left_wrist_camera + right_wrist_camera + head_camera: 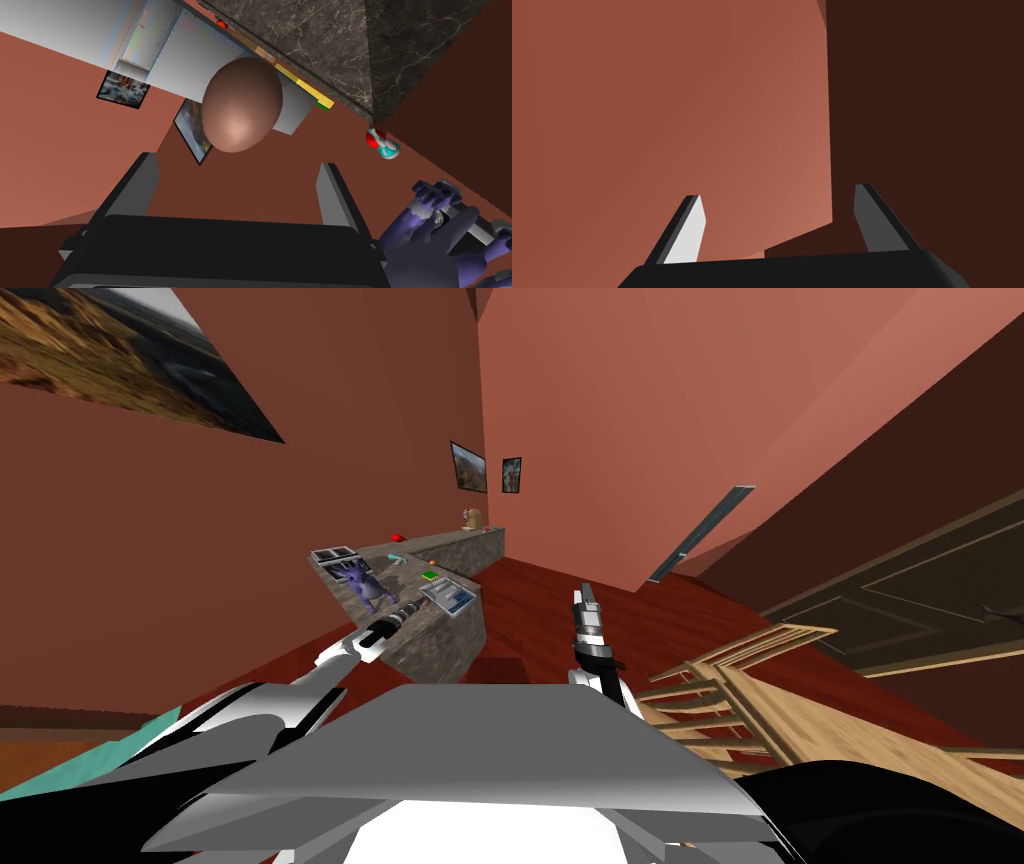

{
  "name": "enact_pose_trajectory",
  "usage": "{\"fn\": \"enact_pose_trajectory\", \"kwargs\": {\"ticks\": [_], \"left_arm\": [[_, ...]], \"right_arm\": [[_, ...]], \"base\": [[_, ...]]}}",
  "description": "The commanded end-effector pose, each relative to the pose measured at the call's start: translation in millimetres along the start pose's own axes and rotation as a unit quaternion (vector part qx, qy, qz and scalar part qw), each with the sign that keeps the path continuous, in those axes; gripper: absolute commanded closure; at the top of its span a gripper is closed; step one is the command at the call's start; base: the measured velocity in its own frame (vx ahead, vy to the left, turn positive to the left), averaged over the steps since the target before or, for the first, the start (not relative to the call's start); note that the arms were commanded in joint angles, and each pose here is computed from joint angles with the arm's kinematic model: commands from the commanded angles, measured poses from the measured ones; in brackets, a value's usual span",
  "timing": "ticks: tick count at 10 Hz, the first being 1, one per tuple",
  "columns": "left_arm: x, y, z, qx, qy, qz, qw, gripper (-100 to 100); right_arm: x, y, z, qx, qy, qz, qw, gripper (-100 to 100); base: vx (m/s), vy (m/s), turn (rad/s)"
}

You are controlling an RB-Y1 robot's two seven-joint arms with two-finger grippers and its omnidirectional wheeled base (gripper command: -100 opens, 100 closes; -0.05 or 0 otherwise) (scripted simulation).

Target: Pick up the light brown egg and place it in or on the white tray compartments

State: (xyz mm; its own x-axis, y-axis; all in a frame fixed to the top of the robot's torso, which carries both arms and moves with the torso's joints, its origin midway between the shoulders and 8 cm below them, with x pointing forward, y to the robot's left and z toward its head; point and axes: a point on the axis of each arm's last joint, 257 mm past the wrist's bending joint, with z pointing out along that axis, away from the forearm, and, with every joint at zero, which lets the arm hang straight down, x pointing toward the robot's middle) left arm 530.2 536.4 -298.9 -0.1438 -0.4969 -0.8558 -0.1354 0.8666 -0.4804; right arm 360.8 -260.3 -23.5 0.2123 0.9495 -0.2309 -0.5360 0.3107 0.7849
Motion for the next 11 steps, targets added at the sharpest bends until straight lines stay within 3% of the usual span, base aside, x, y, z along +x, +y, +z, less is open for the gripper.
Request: {"fn": "enact_pose_trajectory", "kwargs": {"ticks": [1, 2, 3, 7, 8, 11], "left_arm": [[0.0, 0.0, 0.0, 0.0, 0.0, 0.0, 1.0, -100], [3.0, 0.6, -0.3, -0.001, 0.002, 0.0, 1.0, 0], [1.3, 9.4, -4.4, -0.008, -0.001, -0.002, 1.0, -100], [1.8, 18.0, -9.4, -0.017, -0.004, -0.005, 0.9998, -100], [1.8, 18.3, -9.5, -0.017, -0.005, -0.005, 0.9998, 100], [1.7, 19.9, -10.2, -0.019, -0.004, -0.005, 0.9998, 100]], "right_arm": [[0.0, 0.0, 0.0, 0.0, 0.0, 0.0, 1.0, 0], [0.0, 0.0, 0.0, 0.0, 0.0, 0.0, 1.0, 0], [-0.1, 0.0, 0.0, 0.0, 0.0, 0.0, 1.0, 0], [-0.1, 0.0, 0.0, 0.0, 0.0, 0.0, 1.0, 0], [-0.1, 0.0, 0.0, 0.0, 0.0, 0.0, 1.0, 0], [-0.1, 0.0, 0.0, 0.0, 0.0, 0.0, 1.0, 0]], "base": [[0.01, -0.029, -0.019], [0.0, -0.006, 0.004], [0.03, -0.002, -0.139], [0.042, 0.011, -0.075], [0.0, 0.0, 0.0], [0.0, 0.001, 0.006]]}}
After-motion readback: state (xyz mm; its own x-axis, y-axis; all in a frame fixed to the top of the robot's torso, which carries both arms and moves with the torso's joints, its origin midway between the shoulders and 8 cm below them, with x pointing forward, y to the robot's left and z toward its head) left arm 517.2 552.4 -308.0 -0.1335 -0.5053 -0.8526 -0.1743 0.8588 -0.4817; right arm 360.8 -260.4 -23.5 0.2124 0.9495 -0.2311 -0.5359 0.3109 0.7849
